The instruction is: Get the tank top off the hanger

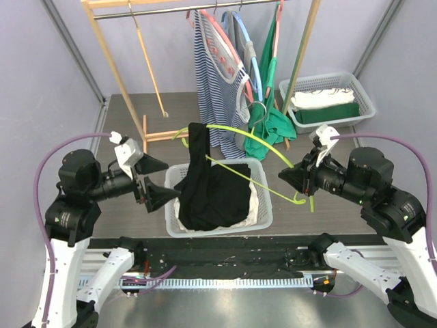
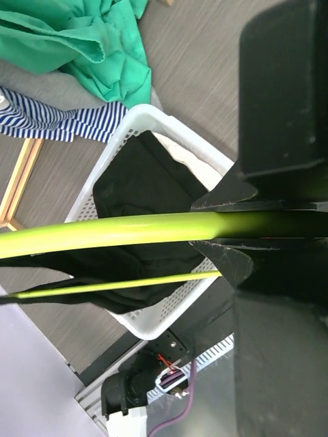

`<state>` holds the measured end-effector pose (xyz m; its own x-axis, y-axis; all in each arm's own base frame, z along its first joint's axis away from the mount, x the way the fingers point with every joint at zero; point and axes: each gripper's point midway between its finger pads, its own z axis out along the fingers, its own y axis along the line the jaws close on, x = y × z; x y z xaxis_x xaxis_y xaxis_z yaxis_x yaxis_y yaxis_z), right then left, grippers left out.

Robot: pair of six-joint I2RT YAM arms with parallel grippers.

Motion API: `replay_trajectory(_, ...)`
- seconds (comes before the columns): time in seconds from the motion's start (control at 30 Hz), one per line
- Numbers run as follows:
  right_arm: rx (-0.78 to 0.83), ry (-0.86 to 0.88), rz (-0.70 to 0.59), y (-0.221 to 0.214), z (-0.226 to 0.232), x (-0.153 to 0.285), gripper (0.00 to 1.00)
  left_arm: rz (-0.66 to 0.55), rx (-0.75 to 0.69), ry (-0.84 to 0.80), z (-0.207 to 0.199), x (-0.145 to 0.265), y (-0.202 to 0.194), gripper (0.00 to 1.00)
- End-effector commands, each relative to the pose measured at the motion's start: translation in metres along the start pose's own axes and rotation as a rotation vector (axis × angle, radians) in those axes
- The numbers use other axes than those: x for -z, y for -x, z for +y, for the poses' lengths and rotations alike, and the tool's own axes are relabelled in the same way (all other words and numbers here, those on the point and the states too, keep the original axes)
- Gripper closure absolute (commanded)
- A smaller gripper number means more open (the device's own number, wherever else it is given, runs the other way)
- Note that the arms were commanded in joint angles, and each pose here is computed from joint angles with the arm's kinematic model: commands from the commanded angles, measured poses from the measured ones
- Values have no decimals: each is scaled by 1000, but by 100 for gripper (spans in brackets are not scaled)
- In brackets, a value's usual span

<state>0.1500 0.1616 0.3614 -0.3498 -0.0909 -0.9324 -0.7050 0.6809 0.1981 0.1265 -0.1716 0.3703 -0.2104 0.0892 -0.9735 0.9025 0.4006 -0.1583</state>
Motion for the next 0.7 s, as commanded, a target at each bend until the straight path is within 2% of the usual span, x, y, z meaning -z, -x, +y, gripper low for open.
replay_trajectory(0.0,-38,-11,-114,35,1,-5,99,-178,45,226,43,-2,50,0)
replay_trajectory(0.1,-54,4,-113,37,3,-10,99,-201,53,270,54,-2,68,0)
replay_trajectory(0.17,-50,20,-119,38,6,-8,99,-200,54,303,56,2,66,0)
replay_trajectory(0.3,-46,31,-119,37,8,-6,99,-160,80,276,52,-2,32,0)
replay_trajectory(0.33,-47,30,-114,36,8,-7,99,-135,141,264,54,-7,16,0)
replay_trajectory(0.43,-47,37,-107,34,8,-8,99,-91,195,230,50,-15,-14,0)
replay_trajectory(0.57,-54,57,-112,36,12,-8,99,-71,209,211,50,-25,-29,0)
replay_trajectory(0.67,-59,68,-110,35,14,-9,99,-85,190,188,49,-34,-21,0)
